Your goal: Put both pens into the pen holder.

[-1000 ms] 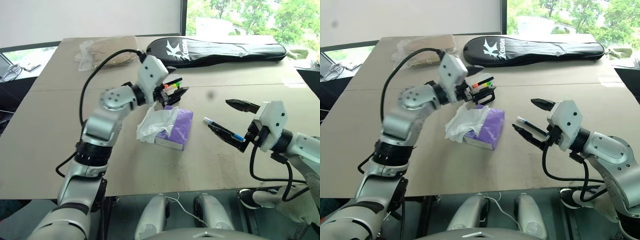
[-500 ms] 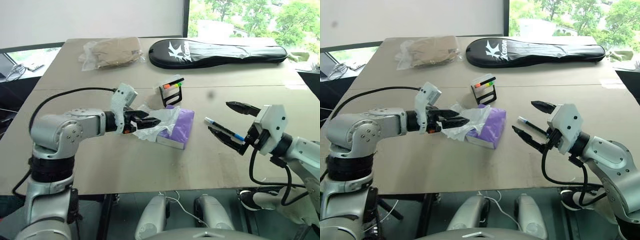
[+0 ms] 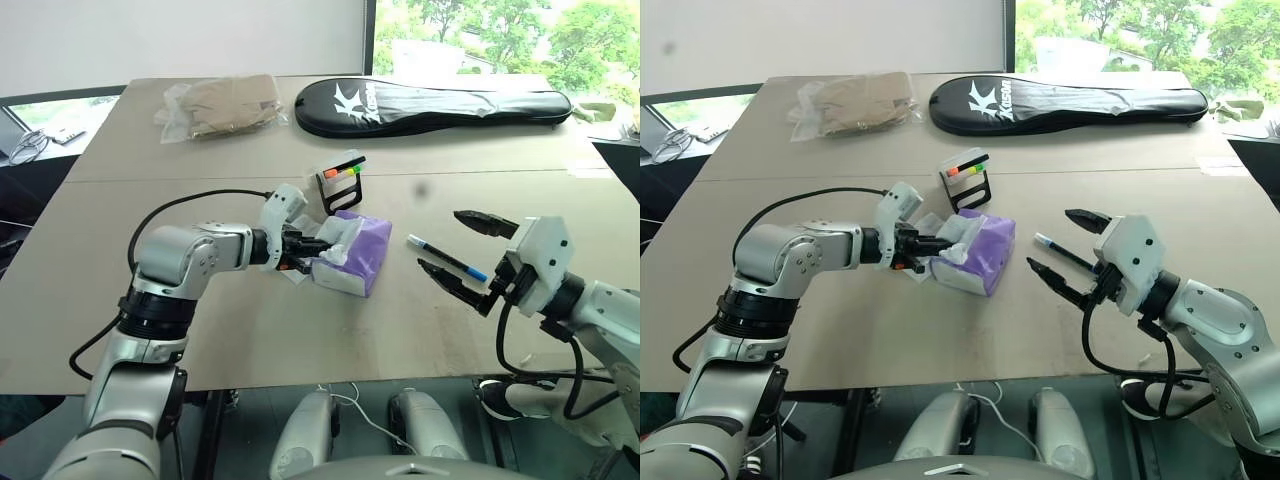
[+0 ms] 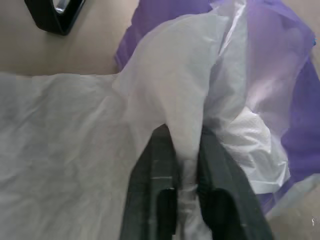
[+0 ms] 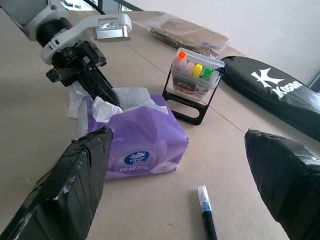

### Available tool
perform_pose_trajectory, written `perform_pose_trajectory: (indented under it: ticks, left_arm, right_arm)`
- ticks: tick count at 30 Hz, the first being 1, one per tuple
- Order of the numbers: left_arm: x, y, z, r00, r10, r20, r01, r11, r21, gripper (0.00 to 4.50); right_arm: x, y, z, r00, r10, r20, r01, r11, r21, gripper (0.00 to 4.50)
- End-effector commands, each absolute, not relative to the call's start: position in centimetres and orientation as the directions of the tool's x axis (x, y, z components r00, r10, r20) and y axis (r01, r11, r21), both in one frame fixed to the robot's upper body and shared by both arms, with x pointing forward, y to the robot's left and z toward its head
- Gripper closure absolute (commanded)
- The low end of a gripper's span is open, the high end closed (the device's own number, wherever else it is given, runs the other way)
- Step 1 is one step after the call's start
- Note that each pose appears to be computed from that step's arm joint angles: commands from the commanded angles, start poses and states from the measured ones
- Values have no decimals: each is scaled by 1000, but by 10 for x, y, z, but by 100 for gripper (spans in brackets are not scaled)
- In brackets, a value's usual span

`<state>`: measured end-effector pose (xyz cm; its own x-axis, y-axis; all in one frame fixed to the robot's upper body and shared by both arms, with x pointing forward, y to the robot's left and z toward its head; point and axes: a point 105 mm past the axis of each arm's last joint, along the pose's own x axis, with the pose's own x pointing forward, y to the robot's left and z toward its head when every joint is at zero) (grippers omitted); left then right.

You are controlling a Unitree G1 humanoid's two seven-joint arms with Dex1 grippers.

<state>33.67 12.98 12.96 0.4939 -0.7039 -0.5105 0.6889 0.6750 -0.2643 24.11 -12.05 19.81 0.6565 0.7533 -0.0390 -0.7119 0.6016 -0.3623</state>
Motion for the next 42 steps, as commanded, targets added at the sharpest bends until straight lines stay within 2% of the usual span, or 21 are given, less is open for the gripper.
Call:
perform_pose_trajectory:
  ticks: [1,5,10,14,15,17,18,19,20,21,23,24,26,28,31,32,33,34,38,39,42]
  left_arm:
    - [330,142,138,516,-725,-456,668,674,-315,441]
    - [313,182,147,592,-690,-416,590,723,-360,441]
    - [297,257,140,753,-481,-449,339,869,-361,441]
    - [288,332,139,882,-136,-452,-27,941,-337,441]
    - [285,337,137,879,-122,-462,-47,940,-338,441]
    - [280,335,141,886,-144,-440,-34,927,-373,441]
    - [276,333,142,880,-157,-448,-22,929,-369,374]
    - [274,332,142,876,-160,-455,-19,932,-363,348]
    - [271,333,143,875,-150,-461,-17,941,-338,301]
    - [271,336,155,900,-128,-416,-19,944,-330,257]
    - [269,326,190,943,-197,-267,105,940,-325,186]
    - [267,321,201,948,-228,-220,151,936,-318,186]
    - [259,290,228,915,-384,-122,340,899,-276,186]
    - [250,258,240,848,-522,-89,493,840,-228,186]
    - [242,215,239,738,-666,-106,645,743,-179,180]
    - [240,200,236,702,-701,-124,685,713,-150,180]
    - [238,184,232,663,-736,-135,726,676,-126,180]
    - [236,171,230,627,-767,-134,758,641,-123,180]
    - [237,145,222,555,-820,-138,811,571,-130,180]
    - [237,138,216,532,-832,-155,825,551,-126,180]
    - [239,126,203,477,-857,-197,854,504,-127,180]
  right_arm:
    - [237,-121,205,665,746,-22,-690,603,-401,0]
    - [241,-127,199,677,735,-46,-689,610,-391,0]
    - [253,-139,184,702,704,-106,-679,617,-398,0]
    - [274,-156,163,734,645,-211,-671,641,-373,0]
    - [279,-159,158,738,632,-237,-669,642,-375,0]
    - [287,-161,150,734,619,-277,-677,635,-372,0]
    - [292,-163,143,731,607,-312,-682,647,-340,0]
    - [295,-165,139,727,598,-337,-686,656,-315,0]
    - [299,-168,137,733,583,-350,-678,666,-310,0]
    - [304,-170,133,730,574,-372,-679,675,-290,0]
    - [310,-174,125,722,556,-412,-679,682,-270,0]
    - [312,-175,123,717,551,-427,-681,684,-262,0]
    - [314,-175,112,688,545,-479,-697,681,-226,0]
    - [316,-176,100,662,533,-527,-695,699,-165,0]
    - [316,-179,91,632,524,-571,-690,715,-108,81]
    - [315,-179,89,621,525,-582,-693,715,-94,128]
    - [314,-180,89,614,524,-591,-692,717,-85,200]
    - [313,-180,89,612,520,-596,-691,718,-82,213]
    - [310,-183,92,615,509,-602,-683,726,-84,402]
    - [308,-182,95,623,512,-591,-679,729,-85,437]
    - [299,-176,106,637,545,-545,-688,721,-82,444]
